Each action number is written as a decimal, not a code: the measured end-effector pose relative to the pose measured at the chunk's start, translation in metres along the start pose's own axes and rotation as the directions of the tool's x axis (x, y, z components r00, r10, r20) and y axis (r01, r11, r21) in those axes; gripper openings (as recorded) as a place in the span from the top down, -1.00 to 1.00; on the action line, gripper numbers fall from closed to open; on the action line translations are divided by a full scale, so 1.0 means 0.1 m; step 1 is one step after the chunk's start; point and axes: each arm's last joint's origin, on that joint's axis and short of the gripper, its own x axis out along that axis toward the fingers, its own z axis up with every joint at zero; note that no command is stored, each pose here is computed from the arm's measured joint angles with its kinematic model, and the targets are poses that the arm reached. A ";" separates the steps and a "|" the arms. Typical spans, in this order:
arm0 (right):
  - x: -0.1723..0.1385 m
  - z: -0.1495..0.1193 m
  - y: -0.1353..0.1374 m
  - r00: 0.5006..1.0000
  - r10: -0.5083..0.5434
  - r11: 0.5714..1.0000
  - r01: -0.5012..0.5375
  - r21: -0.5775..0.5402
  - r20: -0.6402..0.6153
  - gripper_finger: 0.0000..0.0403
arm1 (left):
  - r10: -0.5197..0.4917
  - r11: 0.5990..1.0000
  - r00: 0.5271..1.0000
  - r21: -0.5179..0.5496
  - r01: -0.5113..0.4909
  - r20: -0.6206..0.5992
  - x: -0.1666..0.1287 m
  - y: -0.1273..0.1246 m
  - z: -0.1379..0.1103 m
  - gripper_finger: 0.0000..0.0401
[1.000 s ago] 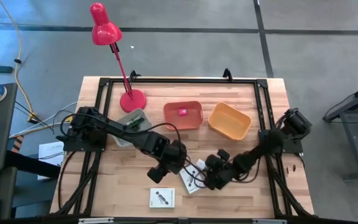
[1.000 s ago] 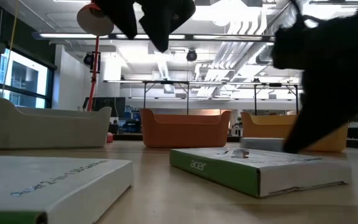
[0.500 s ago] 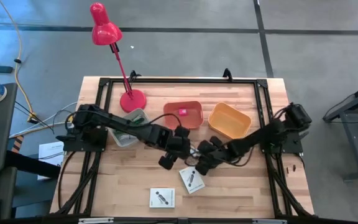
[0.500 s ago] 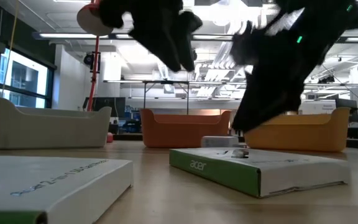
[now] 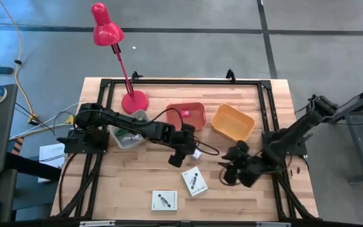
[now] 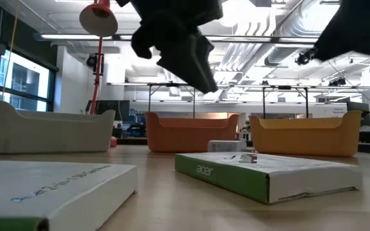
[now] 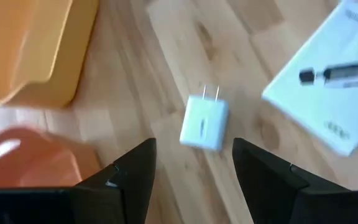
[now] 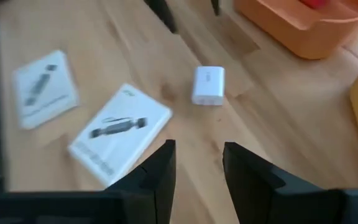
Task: Pick and place items into bin
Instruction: Put the white charger adapter into the orange bin
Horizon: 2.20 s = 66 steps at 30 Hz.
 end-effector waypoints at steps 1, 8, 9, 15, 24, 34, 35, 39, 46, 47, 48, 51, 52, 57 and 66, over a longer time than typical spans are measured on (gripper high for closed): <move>-0.07 -0.02 0.01 1.000 0.017 1.000 -0.017 0.004 0.006 0.38 | 0.009 1.000 1.000 -0.004 -0.009 0.017 0.01 0.01 0.00 0.00; -0.31 -0.20 0.09 0.993 0.114 0.993 -0.114 0.027 -0.016 0.38 | 0.004 1.000 0.998 0.029 -0.006 0.067 0.12 0.06 -0.01 0.00; -0.32 -0.22 0.10 0.992 0.123 0.992 -0.122 0.030 -0.020 0.38 | -0.001 0.999 0.997 0.033 -0.001 0.072 0.15 0.06 -0.01 0.00; -0.38 -0.30 0.12 0.990 0.138 0.990 -0.137 0.020 -0.036 0.38 | -0.033 0.999 0.997 0.040 0.031 0.069 0.36 0.01 -0.03 0.00; -0.38 -0.30 0.12 0.990 0.138 0.990 -0.137 0.018 -0.033 0.38 | -0.075 0.996 0.996 0.059 0.072 0.043 0.64 -0.14 -0.10 0.00; -0.38 -0.30 0.13 0.989 0.143 0.990 -0.142 0.025 -0.032 0.38 | -0.012 0.997 0.999 0.072 0.009 0.041 0.71 -0.13 -0.10 0.00; -0.38 -0.30 0.12 0.989 0.143 0.990 -0.142 0.025 -0.033 0.38 | -0.006 0.997 0.999 0.076 0.004 0.033 0.73 -0.13 -0.11 0.00; -0.38 -0.30 0.12 0.989 0.142 0.990 -0.141 0.023 -0.030 0.38 | 0.002 0.997 1.000 0.079 -0.004 0.021 0.75 -0.13 -0.13 0.00; -0.38 -0.29 0.12 0.990 0.136 0.991 -0.136 0.018 -0.018 0.38 | -0.001 0.998 1.000 0.069 0.001 0.000 0.87 -0.16 -0.18 0.00; -0.38 -0.29 0.12 0.991 0.136 0.991 -0.136 0.018 -0.018 0.38 | -0.012 0.998 1.000 0.066 0.013 -0.022 0.87 -0.17 -0.21 0.00; -0.38 -0.29 0.12 0.991 0.136 0.991 -0.136 0.018 -0.018 0.38 | -0.010 0.998 1.000 0.061 0.012 -0.026 0.88 -0.17 -0.22 0.00; -0.38 -0.29 0.12 0.991 0.136 0.991 -0.135 0.018 -0.018 0.38 | -0.004 0.999 1.000 0.052 0.005 -0.019 0.87 -0.16 -0.20 0.00; -0.38 -0.29 0.12 0.991 0.136 0.991 -0.136 0.019 -0.017 0.38 | -0.005 0.999 1.000 0.053 0.006 -0.022 0.87 -0.17 -0.20 0.00; -0.38 -0.29 0.12 0.991 0.135 0.991 -0.135 0.018 -0.018 0.38 | -0.006 0.999 1.000 0.051 0.008 -0.026 0.87 -0.17 -0.21 0.00; -0.38 -0.29 0.12 0.991 0.135 0.991 -0.135 0.018 -0.018 0.38 | -0.011 1.000 0.999 0.028 0.012 -0.039 0.87 -0.17 -0.22 0.01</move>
